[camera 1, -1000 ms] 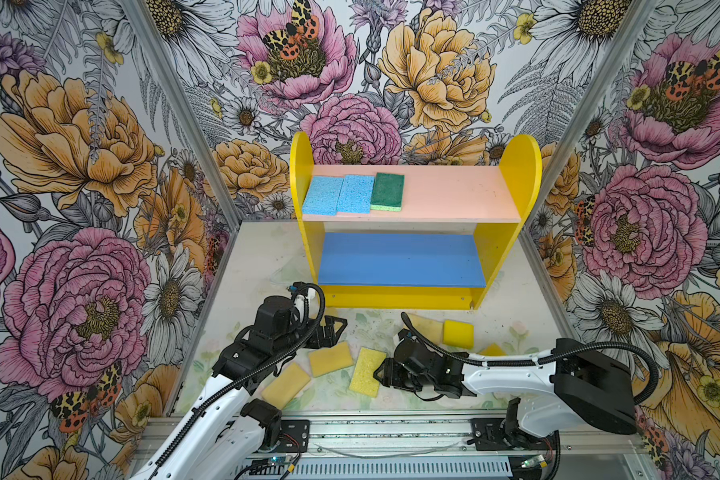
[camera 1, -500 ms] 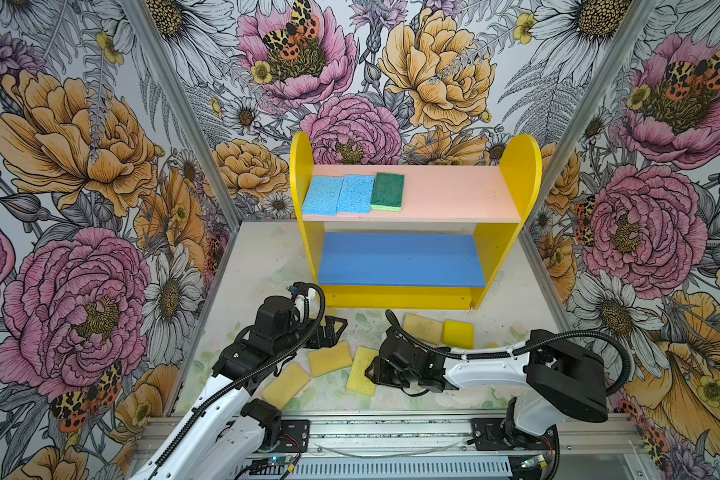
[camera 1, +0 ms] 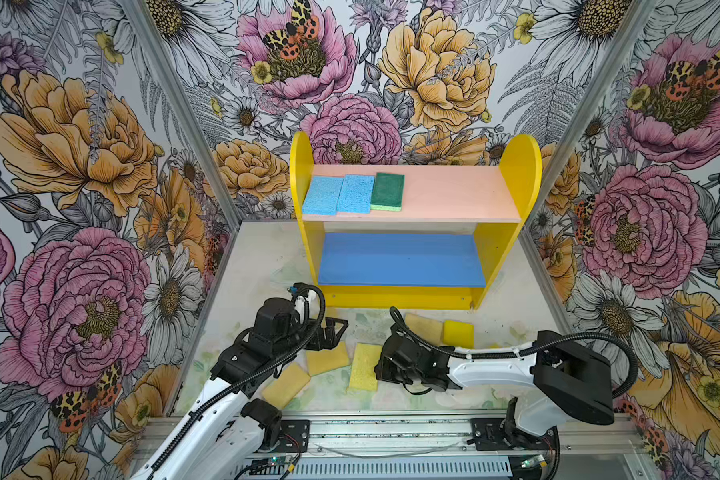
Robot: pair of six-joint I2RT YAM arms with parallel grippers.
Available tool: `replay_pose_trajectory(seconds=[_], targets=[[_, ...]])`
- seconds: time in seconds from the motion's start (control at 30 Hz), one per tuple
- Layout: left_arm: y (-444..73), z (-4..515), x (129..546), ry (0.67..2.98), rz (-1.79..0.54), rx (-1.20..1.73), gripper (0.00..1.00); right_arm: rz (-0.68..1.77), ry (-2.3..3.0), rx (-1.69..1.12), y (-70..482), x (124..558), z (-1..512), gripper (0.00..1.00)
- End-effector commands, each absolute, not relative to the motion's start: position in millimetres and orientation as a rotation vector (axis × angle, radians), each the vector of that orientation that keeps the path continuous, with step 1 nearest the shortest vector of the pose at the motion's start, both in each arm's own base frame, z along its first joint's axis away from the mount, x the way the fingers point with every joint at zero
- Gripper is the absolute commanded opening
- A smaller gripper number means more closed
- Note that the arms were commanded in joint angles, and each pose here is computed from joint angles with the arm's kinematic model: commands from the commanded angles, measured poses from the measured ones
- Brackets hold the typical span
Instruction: Place and organize the cleaning sponges onto the shelf
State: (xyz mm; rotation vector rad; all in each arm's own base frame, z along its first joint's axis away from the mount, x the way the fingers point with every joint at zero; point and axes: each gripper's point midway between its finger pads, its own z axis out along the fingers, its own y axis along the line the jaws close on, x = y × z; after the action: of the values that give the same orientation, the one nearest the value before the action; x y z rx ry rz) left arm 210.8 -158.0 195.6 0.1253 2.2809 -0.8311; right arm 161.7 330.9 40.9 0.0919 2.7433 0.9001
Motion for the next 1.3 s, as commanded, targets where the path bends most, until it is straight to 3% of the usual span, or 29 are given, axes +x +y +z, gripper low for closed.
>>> replay_pose_trajectory(seconds=[0.0,0.3,0.57,0.67,0.87,0.9,0.97,1.1,1.27], targets=[[-166.1,203.8,210.3,2.294,-0.901,0.122,0.99,0.922,2.661,0.041,323.2,174.0,62.0,0.0],[-199.3,217.5,212.7,2.186,-1.441,-0.034,0.99,1.136,2.506,-0.176,316.1,189.2,134.9,0.0],[-217.4,227.6,216.0,2.143,-1.524,-0.024,0.87,1.302,2.368,-0.418,341.9,182.3,198.3,0.0],[-219.9,229.3,215.7,2.133,-1.523,-0.032,0.71,1.33,2.35,-0.471,349.0,180.4,209.3,0.0],[-216.2,236.1,216.3,2.093,-1.509,-0.037,0.24,1.336,2.343,-0.483,354.2,183.3,215.7,0.01],[-215.1,236.3,216.5,2.088,-1.503,-0.04,0.14,1.335,2.345,-0.483,355.0,184.0,215.6,0.04],[-213.7,236.8,216.7,2.079,-1.502,-0.041,0.05,1.336,2.35,-0.477,355.6,184.4,214.7,0.13],[-208.8,240.2,220.5,2.033,-1.528,-0.079,0.03,1.344,2.364,-0.447,354.6,184.3,213.1,0.41],[-197.6,251.4,229.3,1.951,-1.56,-0.132,0.03,1.364,2.368,-0.445,356.9,179.0,213.2,0.51]])
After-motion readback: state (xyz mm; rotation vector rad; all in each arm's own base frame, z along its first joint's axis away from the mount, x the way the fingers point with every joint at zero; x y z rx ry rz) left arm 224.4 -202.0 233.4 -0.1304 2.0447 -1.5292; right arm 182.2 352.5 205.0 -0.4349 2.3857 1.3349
